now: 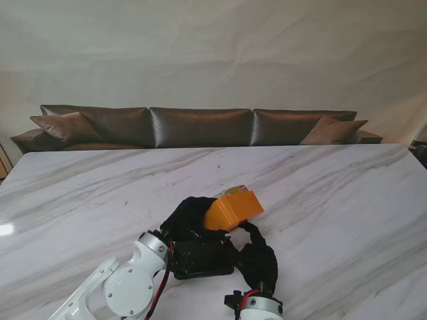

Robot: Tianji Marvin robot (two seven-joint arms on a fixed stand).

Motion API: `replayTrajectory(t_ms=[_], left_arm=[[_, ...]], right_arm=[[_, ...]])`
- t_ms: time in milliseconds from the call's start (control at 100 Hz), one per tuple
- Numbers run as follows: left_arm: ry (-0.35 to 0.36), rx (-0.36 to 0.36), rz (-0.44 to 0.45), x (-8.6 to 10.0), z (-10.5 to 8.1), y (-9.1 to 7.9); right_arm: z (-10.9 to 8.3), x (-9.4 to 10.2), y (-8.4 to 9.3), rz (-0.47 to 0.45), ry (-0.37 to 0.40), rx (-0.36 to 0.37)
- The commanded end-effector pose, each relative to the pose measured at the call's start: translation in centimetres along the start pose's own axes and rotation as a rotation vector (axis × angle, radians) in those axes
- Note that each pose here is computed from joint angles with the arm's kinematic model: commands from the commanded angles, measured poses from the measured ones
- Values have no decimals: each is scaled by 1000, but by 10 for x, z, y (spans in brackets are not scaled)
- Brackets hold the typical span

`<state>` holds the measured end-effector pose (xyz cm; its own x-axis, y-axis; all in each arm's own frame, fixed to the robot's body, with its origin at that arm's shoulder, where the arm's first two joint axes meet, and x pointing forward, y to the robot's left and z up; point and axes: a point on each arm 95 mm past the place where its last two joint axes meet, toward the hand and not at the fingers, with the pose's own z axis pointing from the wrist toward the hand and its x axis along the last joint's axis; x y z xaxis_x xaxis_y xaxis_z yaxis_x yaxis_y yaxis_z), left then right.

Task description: Refill a tissue box and feed the first sheet

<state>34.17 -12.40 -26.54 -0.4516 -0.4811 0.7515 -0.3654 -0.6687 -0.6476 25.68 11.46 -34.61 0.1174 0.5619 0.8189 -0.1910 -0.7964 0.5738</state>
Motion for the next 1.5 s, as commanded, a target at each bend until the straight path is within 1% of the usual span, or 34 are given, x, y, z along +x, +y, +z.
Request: replayTrajectory(t_ms=[0, 100, 420, 590, 770, 840, 950, 1110, 1490], left_arm=[[8, -10, -6, 4, -1, 3], [8, -9, -4, 6, -2, 3], [14, -13, -3, 9, -2, 4], [23, -17, 2, 12, -2, 4], [26, -18, 6, 13, -3, 4], [28, -20, 7, 14, -2, 4], [33, -22, 8, 15, -2, 4], [39, -25, 8, 16, -2, 5], [48, -30, 4, 17, -3, 7]], right_arm=[[1, 2, -3, 4, -12, -4], [2, 2, -4, 10, -28, -25], [10, 0, -3, -19, -67, -90], [15, 3, -5, -26, -84, -107], [16, 7, -8, -39, -92, -116], [17, 9, -10, -41, -100, -130], [19, 11, -12, -71, -106, -156], [22, 16, -14, -71, -122, -198], [27, 22, -22, -71, -125, -259]])
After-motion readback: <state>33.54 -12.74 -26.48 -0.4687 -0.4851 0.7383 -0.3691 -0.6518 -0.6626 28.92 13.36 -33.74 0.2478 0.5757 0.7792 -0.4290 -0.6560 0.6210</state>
